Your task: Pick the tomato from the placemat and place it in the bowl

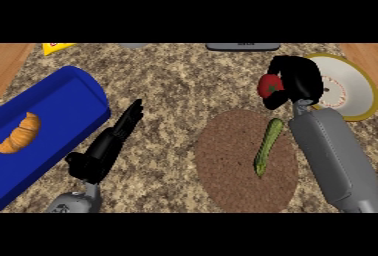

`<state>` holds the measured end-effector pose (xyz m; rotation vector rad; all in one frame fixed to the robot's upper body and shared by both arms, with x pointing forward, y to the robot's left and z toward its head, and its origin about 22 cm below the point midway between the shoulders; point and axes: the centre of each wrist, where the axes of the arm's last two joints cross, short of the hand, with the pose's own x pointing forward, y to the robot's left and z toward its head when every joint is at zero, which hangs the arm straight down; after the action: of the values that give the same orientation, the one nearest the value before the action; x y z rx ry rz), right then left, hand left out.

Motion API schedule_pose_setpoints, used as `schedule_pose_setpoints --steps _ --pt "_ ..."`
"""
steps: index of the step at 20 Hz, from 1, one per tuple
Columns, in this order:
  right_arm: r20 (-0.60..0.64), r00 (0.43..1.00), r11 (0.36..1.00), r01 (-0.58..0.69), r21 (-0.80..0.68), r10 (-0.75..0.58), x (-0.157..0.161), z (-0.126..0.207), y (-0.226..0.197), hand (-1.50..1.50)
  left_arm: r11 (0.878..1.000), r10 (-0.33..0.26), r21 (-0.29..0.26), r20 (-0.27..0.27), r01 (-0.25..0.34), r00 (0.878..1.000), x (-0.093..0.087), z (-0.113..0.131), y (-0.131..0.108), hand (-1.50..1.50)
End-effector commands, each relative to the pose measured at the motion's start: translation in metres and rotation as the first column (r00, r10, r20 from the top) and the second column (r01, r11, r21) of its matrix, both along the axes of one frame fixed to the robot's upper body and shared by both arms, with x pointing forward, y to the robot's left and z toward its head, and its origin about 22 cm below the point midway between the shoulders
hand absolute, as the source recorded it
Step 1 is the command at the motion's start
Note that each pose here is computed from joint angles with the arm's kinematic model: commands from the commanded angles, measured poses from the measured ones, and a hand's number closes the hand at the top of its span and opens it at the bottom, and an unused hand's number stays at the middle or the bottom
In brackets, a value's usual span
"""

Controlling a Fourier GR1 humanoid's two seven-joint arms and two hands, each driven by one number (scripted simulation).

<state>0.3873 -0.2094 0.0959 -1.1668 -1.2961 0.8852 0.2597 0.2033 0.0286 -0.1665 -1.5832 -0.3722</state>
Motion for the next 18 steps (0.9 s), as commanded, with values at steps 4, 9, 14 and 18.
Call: schedule_pose_setpoints --steps 4,9,14,18 --pt "0.223 0.970 0.974 0.042 0.221 -0.093 0.003 0.056 -0.021 1.50 1.000 0.002 0.007 0.017 -0.002 1.000 0.013 0.014 0.010 0.00" --pt "0.178 0.967 0.971 0.150 0.187 -0.184 0.007 0.051 -0.064 1.50 1.000 -0.016 0.001 0.006 0.016 1.000 0.006 0.000 0.012 0.00" --pt "0.225 0.938 0.964 0.255 0.072 -0.264 0.025 0.043 -0.096 1.50 0.999 -0.031 -0.014 0.005 0.031 1.000 0.000 -0.006 -0.005 0.00" --pt "0.305 0.910 0.956 0.293 0.004 -0.281 0.028 0.031 -0.127 1.50 0.999 -0.035 -0.001 0.017 0.035 0.999 0.016 0.000 -0.001 0.00"
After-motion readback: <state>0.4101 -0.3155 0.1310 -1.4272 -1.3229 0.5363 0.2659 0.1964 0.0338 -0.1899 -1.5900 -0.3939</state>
